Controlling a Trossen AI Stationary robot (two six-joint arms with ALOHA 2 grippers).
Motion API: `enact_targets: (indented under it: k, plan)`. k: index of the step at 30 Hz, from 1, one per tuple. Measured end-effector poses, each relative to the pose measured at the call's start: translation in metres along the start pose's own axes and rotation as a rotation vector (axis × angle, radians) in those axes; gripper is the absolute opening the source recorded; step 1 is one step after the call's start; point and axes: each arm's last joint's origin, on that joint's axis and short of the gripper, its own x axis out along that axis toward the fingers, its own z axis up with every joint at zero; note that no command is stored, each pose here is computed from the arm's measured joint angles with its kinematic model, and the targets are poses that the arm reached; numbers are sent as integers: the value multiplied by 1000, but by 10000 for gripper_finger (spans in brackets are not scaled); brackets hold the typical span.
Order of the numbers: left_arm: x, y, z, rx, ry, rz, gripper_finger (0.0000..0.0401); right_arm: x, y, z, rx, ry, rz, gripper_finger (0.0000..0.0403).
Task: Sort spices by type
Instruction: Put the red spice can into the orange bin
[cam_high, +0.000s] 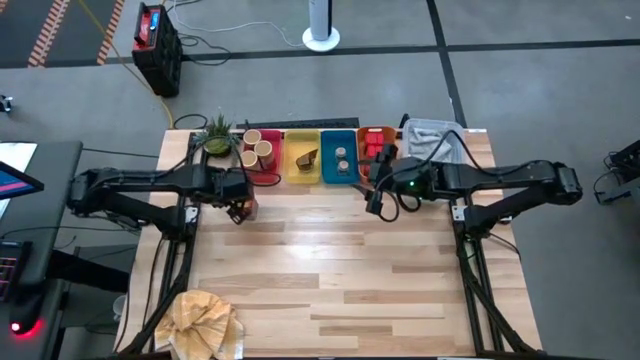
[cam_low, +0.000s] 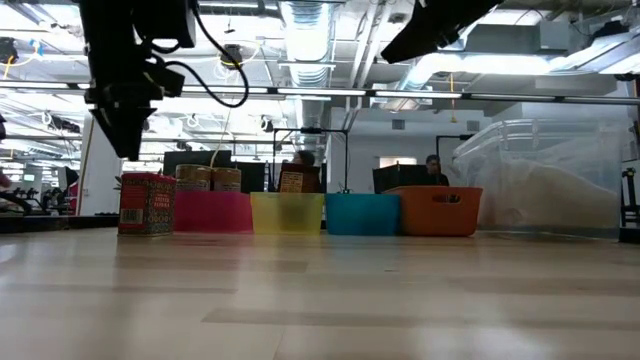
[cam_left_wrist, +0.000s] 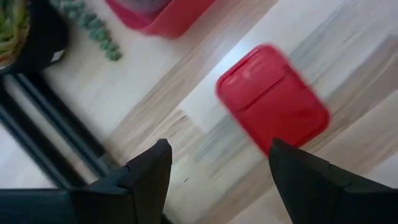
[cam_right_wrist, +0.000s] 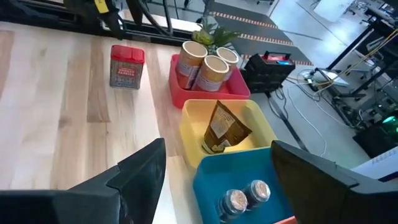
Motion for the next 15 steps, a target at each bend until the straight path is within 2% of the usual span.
enact_targets:
  k: [5, 11, 15]
  plan:
    - [6, 4, -1, 51, 69, 47, 246, 2, -3, -1, 3, 5, -10, 317]
    - [37, 2, -5, 84, 150, 116, 245, 2, -3, -1, 3, 4, -4, 317]
    - [47, -4, -2, 80, 105, 93, 245, 2, -3, -1, 3, 4, -2, 317]
